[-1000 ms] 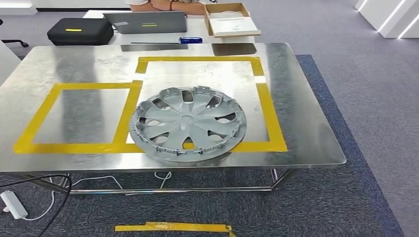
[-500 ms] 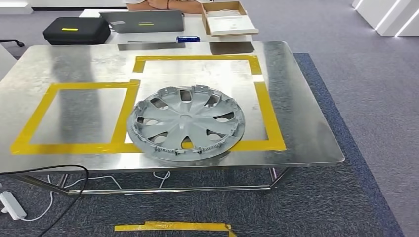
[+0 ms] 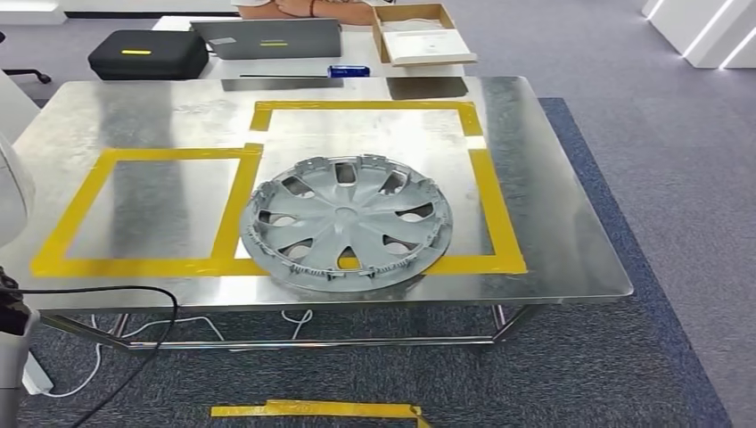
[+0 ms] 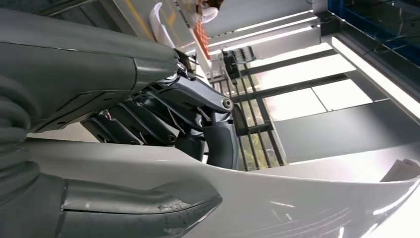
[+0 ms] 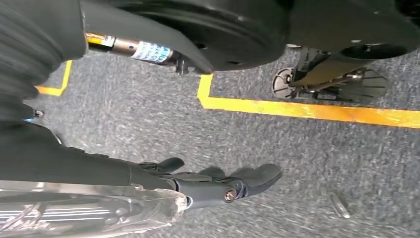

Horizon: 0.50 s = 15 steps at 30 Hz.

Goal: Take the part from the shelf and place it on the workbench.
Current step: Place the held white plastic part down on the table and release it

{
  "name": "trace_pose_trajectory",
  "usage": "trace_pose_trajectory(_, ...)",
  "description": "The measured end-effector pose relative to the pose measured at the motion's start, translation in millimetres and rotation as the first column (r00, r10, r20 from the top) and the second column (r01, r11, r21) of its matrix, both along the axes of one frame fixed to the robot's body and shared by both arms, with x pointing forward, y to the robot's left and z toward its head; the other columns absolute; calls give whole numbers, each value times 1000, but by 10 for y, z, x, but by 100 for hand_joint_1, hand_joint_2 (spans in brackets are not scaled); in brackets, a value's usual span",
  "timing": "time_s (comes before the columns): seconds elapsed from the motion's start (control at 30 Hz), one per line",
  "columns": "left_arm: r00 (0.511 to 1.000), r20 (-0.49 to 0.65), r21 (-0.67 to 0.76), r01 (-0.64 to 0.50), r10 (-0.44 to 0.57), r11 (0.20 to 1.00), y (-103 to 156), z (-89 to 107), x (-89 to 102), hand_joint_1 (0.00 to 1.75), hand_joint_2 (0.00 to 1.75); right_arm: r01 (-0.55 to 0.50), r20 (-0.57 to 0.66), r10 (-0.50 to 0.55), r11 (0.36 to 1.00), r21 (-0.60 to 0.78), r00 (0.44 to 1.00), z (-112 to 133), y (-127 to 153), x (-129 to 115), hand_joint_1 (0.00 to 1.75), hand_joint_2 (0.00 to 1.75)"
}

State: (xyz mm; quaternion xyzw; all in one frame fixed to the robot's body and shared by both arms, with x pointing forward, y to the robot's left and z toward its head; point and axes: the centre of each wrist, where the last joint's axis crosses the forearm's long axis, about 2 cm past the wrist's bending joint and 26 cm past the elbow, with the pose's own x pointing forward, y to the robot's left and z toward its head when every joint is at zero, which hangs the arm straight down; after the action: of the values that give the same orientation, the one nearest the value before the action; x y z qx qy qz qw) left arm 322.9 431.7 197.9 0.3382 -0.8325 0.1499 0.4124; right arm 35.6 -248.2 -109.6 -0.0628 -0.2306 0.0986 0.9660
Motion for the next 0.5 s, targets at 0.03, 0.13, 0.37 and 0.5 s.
trace_pose_trajectory(0.03,1000,0,-1,3,-3,1000,-3,3,17,175,175,-2,-1,2,1000,1,1000,-1,2,-5,0,175)
trace_pose_trajectory(0.13,1000,2,6,12,-12,1000,-12,29,90,175,175,-12,0,12,1000,3,1000,0,12,-3,0,175)
trace_pose_trajectory(0.37,999,-31,5,39,-39,999,-87,65,299,175,175,-27,1,27,1000,6,1000,-1,27,-6,0,175)
trace_pose_trajectory(0.5,998,-29,-3,52,-52,999,-127,126,400,175,175,-31,2,31,1000,3,1000,-1,24,-5,0,175)
